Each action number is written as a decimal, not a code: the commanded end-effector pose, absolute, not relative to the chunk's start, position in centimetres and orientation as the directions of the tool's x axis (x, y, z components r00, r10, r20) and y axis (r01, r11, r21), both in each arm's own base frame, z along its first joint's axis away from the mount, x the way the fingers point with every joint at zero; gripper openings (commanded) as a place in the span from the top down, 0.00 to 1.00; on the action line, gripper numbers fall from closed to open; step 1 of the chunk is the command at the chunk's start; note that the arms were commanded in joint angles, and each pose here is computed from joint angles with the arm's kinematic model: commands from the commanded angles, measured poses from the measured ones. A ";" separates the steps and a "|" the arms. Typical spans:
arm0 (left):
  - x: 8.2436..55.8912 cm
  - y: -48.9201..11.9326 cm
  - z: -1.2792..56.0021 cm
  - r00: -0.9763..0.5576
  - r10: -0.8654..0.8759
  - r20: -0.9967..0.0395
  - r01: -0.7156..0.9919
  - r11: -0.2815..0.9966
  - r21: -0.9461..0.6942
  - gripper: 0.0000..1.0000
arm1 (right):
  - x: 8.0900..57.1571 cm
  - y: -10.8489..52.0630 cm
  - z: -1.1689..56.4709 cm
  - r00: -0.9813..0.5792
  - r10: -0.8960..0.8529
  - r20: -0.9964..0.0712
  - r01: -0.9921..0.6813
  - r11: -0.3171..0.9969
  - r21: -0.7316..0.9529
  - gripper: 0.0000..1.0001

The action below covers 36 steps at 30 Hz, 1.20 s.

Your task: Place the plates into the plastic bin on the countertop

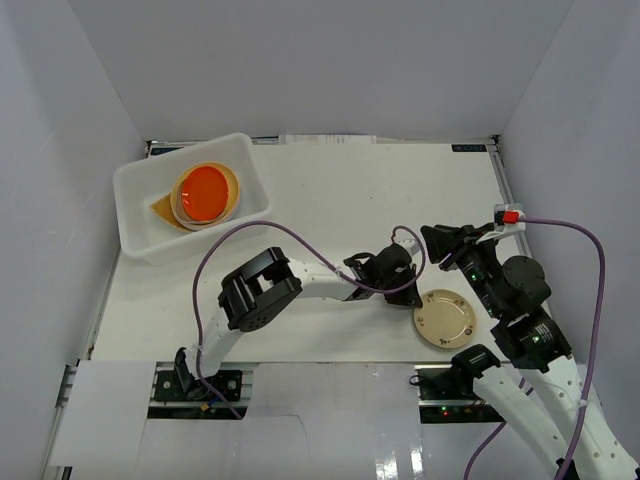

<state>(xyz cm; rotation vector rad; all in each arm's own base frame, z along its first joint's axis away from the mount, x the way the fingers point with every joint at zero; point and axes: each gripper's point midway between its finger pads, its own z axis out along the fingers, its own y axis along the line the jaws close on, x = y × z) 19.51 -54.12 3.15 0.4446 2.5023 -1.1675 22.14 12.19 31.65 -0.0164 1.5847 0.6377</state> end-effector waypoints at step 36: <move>43.0 2.9 16.5 -0.371 -0.837 -0.402 -0.324 0.522 -0.789 0.90 | 22.6 17.3 25.0 -0.359 0.266 -0.895 -0.507 0.749 0.426 0.55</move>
